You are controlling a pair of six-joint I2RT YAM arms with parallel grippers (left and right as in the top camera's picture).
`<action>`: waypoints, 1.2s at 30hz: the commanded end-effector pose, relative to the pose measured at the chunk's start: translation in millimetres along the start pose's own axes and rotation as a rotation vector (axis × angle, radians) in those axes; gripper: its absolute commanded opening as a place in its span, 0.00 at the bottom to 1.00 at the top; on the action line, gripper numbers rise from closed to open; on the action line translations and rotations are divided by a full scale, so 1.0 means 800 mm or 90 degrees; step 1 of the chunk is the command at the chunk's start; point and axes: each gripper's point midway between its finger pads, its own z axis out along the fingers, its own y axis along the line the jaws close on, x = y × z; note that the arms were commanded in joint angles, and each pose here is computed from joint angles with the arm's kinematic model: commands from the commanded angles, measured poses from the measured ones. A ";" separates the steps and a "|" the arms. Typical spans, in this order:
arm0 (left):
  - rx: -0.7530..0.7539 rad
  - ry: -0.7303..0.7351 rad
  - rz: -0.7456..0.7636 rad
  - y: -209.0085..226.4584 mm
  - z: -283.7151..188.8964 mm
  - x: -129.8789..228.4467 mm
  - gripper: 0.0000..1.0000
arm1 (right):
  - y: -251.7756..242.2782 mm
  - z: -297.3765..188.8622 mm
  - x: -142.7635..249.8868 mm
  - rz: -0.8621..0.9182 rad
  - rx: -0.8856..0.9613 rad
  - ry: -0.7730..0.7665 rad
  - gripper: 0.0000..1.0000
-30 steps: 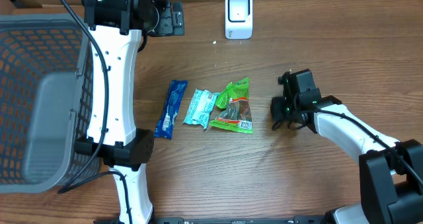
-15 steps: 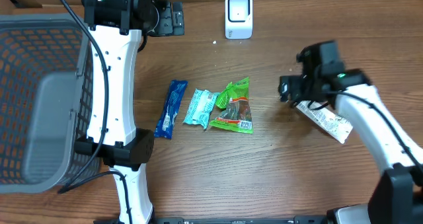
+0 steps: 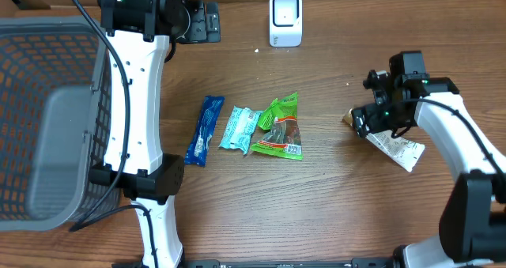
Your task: Scan the item barcode
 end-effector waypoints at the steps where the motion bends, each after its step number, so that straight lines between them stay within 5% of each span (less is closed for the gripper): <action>1: -0.012 -0.001 -0.005 0.008 0.003 -0.002 1.00 | -0.005 0.022 0.015 0.005 -0.029 0.038 1.00; 10: -0.012 -0.001 -0.005 0.008 0.003 -0.002 1.00 | 0.034 0.044 0.010 0.041 -0.165 0.037 0.98; 15: -0.012 -0.001 -0.005 0.008 0.003 -0.002 1.00 | 0.062 0.034 -0.035 0.186 -0.269 -0.029 0.61; 17: -0.011 -0.001 -0.005 0.008 0.003 -0.002 1.00 | 0.065 0.034 -0.042 0.221 -0.268 -0.033 0.56; 20: -0.012 -0.001 -0.005 0.008 0.003 -0.002 1.00 | 0.071 0.037 -0.043 0.213 -0.255 -0.031 0.61; 25: -0.012 -0.001 -0.005 0.008 0.003 -0.002 1.00 | 0.055 0.051 -0.013 0.084 -0.139 0.017 1.00; 31: -0.012 -0.001 -0.005 0.008 0.003 -0.002 1.00 | 0.054 0.051 0.018 -0.032 -0.127 0.068 0.98; 36: -0.012 -0.001 -0.005 0.008 0.003 -0.002 1.00 | 0.044 0.064 0.040 -0.016 -0.094 0.099 0.83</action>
